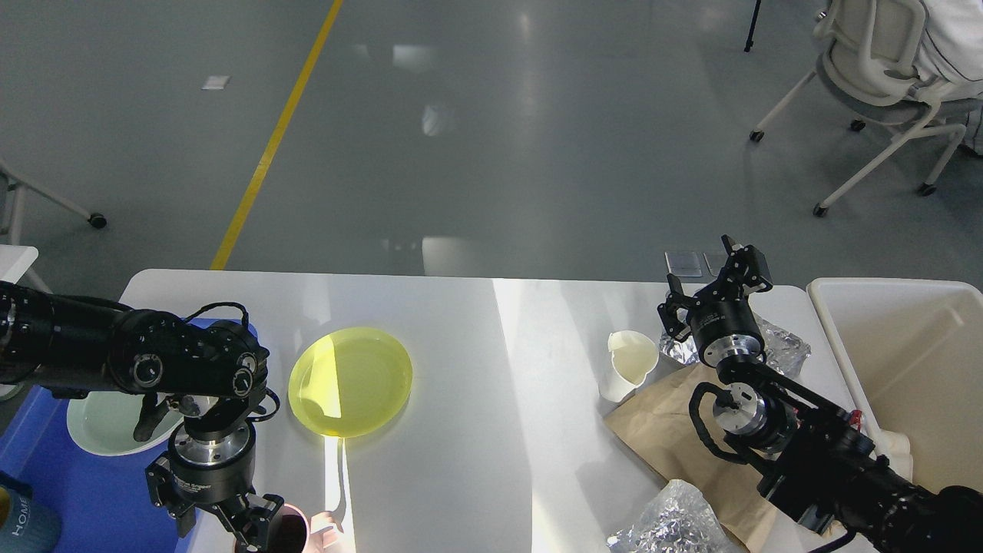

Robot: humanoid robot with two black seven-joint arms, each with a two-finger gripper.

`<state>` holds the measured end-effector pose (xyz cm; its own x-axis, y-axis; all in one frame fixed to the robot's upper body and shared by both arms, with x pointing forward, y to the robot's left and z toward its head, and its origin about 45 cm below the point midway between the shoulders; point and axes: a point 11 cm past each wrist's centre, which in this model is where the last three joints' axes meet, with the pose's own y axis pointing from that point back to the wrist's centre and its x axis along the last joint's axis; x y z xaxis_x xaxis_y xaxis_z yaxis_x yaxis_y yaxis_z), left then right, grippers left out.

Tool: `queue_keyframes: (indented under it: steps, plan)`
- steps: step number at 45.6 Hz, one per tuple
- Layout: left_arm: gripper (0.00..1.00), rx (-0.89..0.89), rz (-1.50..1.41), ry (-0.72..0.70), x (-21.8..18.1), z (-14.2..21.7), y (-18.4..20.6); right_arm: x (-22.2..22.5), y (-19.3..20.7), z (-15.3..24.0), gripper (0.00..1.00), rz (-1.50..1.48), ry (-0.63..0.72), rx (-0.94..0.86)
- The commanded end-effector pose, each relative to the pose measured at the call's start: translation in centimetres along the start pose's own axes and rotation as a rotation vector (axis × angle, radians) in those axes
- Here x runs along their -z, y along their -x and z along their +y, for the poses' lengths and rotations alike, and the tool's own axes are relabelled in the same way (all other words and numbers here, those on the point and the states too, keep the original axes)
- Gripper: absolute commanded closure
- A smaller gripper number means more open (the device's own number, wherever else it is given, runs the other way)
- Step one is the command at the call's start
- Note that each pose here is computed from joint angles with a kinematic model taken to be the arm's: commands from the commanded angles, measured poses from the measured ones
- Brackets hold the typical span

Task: Tidy desktop
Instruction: 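Lower the left gripper and grasp the pink mug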

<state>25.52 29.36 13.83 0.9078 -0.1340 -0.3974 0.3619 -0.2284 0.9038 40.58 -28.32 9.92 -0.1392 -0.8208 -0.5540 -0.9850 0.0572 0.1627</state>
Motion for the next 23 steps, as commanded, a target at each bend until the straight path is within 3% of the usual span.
queue_keyframes:
  steps: [1,23]
  plan:
    - [0.2,-0.034,0.023,0.003,-0.3,-1.0,-0.2,-0.1,0.1,0.0,0.0,-0.001,0.001,0.001]
    - [0.23,-0.062,0.041,0.004,-0.8,-2.2,-0.2,0.0,0.0,0.0,0.0,0.0,0.0,0.0]
